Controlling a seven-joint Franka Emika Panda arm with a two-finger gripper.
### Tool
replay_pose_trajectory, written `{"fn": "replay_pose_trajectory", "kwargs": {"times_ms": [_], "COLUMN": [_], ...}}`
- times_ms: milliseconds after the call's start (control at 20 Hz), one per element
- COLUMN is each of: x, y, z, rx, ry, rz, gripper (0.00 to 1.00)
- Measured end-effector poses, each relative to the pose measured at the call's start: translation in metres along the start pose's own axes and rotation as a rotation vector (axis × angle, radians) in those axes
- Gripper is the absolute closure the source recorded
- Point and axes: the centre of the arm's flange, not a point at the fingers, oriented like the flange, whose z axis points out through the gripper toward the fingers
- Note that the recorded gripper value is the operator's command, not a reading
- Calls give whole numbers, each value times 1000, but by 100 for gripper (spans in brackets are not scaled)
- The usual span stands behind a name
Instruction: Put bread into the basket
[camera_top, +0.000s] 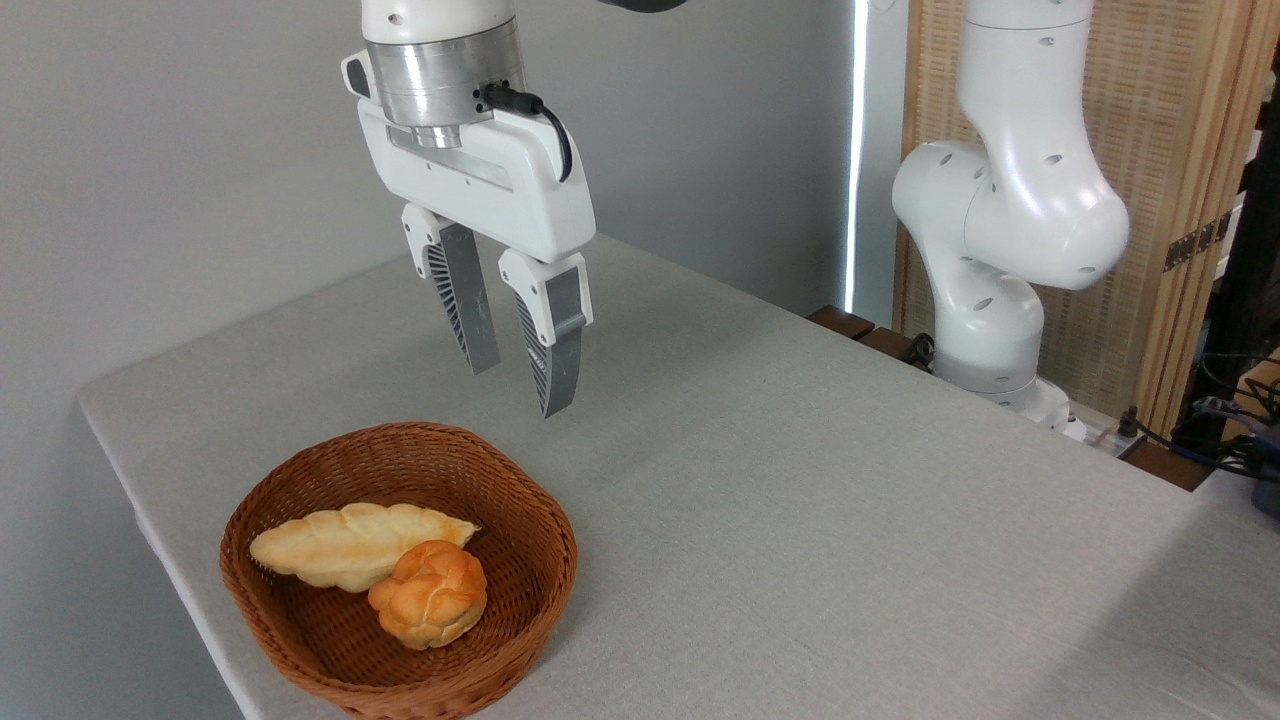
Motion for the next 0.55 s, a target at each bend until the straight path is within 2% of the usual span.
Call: {"fn": "replay_pose_trajectory", "kwargs": {"times_ms": [550], "x": [-1], "y": [-2], "z": [-2], "rx": [3], "ry": [3], "rz": [-5], "gripper": [0]}}
